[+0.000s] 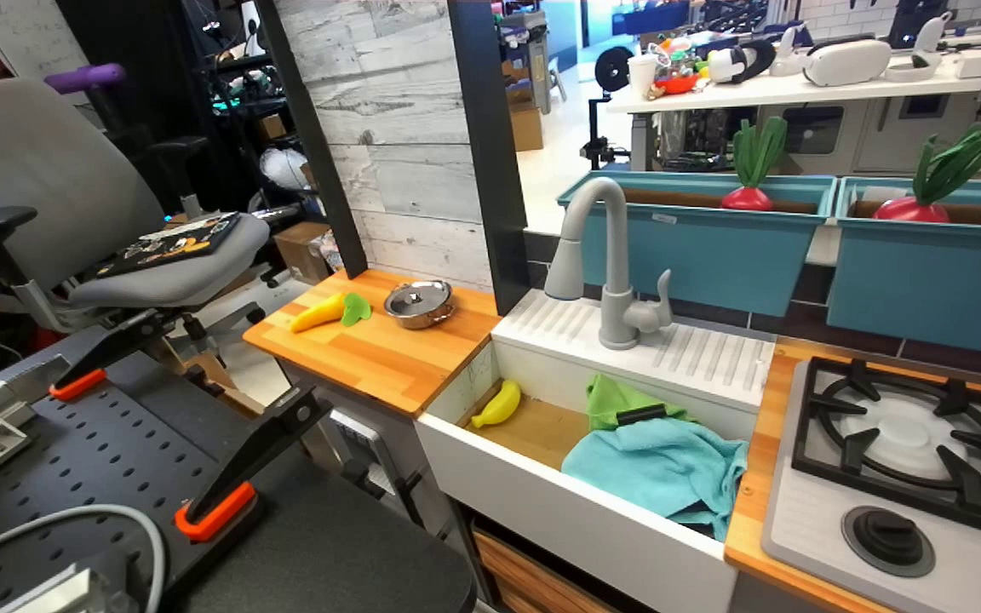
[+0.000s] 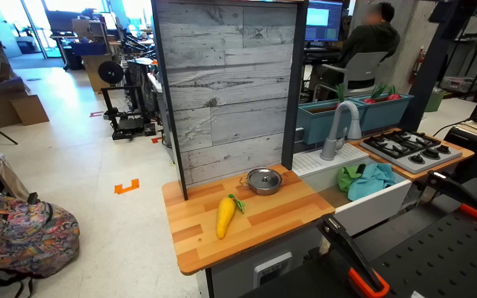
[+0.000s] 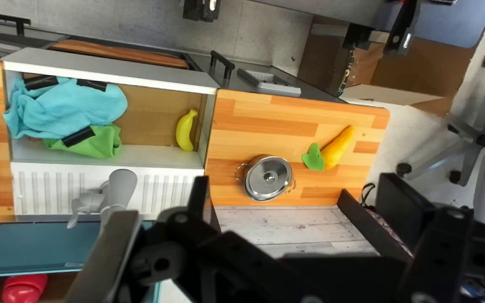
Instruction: Remove the silver lid from the silver pot
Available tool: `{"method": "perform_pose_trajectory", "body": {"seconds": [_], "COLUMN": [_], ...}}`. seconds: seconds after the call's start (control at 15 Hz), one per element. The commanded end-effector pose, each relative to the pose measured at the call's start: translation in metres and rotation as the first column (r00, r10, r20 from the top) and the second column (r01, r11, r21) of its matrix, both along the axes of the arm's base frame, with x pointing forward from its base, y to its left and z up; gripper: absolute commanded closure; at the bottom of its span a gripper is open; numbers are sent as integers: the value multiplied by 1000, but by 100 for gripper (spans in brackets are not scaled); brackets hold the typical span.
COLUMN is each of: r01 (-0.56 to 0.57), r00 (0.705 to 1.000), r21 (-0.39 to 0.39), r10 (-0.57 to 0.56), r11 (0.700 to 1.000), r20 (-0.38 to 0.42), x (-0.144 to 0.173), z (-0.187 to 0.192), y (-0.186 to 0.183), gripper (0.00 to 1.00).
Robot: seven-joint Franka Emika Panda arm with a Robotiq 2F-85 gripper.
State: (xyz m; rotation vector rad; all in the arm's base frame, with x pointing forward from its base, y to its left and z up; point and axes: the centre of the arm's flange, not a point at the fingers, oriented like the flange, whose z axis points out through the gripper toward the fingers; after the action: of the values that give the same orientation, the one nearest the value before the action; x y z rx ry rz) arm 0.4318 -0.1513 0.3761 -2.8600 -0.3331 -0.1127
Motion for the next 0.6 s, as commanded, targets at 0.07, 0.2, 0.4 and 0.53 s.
{"method": "perform_pose_trajectory", "body": {"seconds": [0.07, 0.2, 0.4, 0.53], "r01": [15, 30, 81, 119], "r00": [1000, 999, 997, 992], "r21": [-47, -64, -79, -52], "r10": [-16, -31, -79, -115], "r11": [999, 997, 994, 992], "r20": [-23, -15, 19, 58], "x": [48, 62, 79, 88], "z": [-22, -35, -63, -83], "y": [46, 67, 97, 113], "gripper": [0, 0, 0, 0]}}
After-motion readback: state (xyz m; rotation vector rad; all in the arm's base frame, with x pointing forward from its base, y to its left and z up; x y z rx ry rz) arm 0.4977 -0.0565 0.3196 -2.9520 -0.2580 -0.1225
